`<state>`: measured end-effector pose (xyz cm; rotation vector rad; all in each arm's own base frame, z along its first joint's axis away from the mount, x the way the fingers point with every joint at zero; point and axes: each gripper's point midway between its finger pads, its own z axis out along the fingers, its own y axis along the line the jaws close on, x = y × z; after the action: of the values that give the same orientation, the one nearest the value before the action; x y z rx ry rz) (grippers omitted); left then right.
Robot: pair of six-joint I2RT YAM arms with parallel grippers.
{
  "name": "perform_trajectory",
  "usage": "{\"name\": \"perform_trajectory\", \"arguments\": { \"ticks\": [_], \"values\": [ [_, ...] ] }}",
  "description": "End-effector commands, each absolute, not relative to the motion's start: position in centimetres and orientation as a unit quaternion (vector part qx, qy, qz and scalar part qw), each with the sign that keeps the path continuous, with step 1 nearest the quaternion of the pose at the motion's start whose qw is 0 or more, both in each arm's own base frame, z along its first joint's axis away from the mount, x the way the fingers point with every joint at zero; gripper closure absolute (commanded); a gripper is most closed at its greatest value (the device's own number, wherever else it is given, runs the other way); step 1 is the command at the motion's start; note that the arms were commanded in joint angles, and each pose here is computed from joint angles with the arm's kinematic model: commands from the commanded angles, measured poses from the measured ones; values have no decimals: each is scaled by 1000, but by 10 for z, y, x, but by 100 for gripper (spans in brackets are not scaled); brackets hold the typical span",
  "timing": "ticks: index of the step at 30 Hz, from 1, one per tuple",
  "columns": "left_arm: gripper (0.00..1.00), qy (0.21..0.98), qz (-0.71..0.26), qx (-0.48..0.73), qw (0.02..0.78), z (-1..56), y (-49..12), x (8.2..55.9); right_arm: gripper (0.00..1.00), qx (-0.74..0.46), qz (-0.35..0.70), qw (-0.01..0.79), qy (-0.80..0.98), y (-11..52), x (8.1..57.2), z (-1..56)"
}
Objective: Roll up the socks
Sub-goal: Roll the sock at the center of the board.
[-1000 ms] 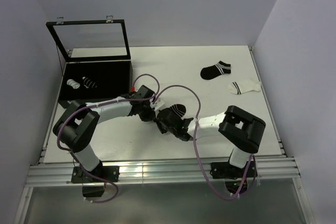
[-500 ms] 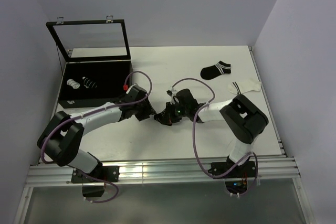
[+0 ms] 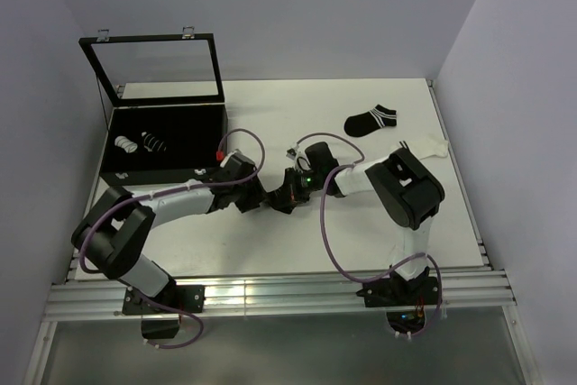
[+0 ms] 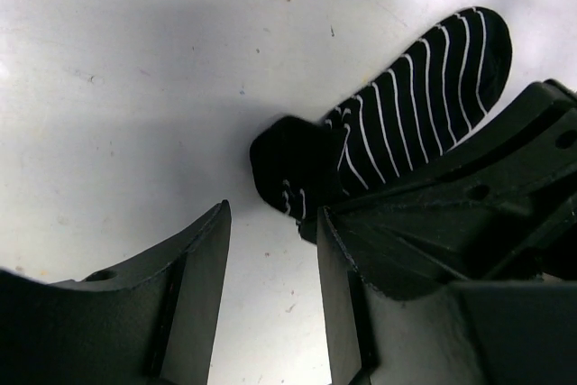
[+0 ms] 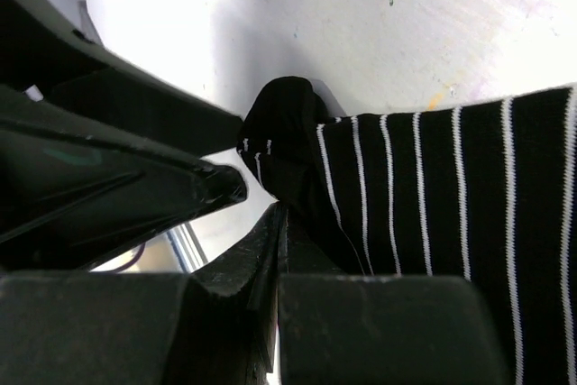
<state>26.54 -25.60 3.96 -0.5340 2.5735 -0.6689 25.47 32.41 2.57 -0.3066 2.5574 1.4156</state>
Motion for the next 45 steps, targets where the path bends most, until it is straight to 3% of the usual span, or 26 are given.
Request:
{"name": "perform_trajectory", "arguments": {
  "ticks": [1, 12, 16, 22, 24, 28, 34, 39, 45],
  "values": [
    [52, 922, -251, -191, 226, 41, -264, 275, 100, -106, 500, 88, 855, 329, 258, 35],
    [59, 933, -215, -178, 228, 22, -263, 286, 100, -98, 513, 78, 849, 329, 260, 34],
    [71, 940, -204, -170, 217, 15, -264, 284, 100, -99, 511, 82, 850, 329, 260, 34],
    [100, 949, -190, -160, 195, 10, -260, 275, 98, -115, 505, 116, 848, 326, 263, 45],
    [100, 950, -186, -155, 195, 15, -260, 275, 94, -131, 504, 152, 840, 324, 266, 60],
    [100, 957, -165, -147, 186, 22, -256, 273, 75, -168, 452, 243, 842, 315, 271, 80],
    [100, 968, -126, -134, 172, 33, -248, 273, 64, -223, 314, 412, 826, 303, 270, 100],
    [100, 972, -113, -130, 162, 39, -249, 274, 56, -235, 229, 478, 815, 300, 260, 94],
    [100, 977, -106, -119, 143, 34, -252, 273, 55, -277, 166, 510, 797, 319, 243, 82]
  ]
}}
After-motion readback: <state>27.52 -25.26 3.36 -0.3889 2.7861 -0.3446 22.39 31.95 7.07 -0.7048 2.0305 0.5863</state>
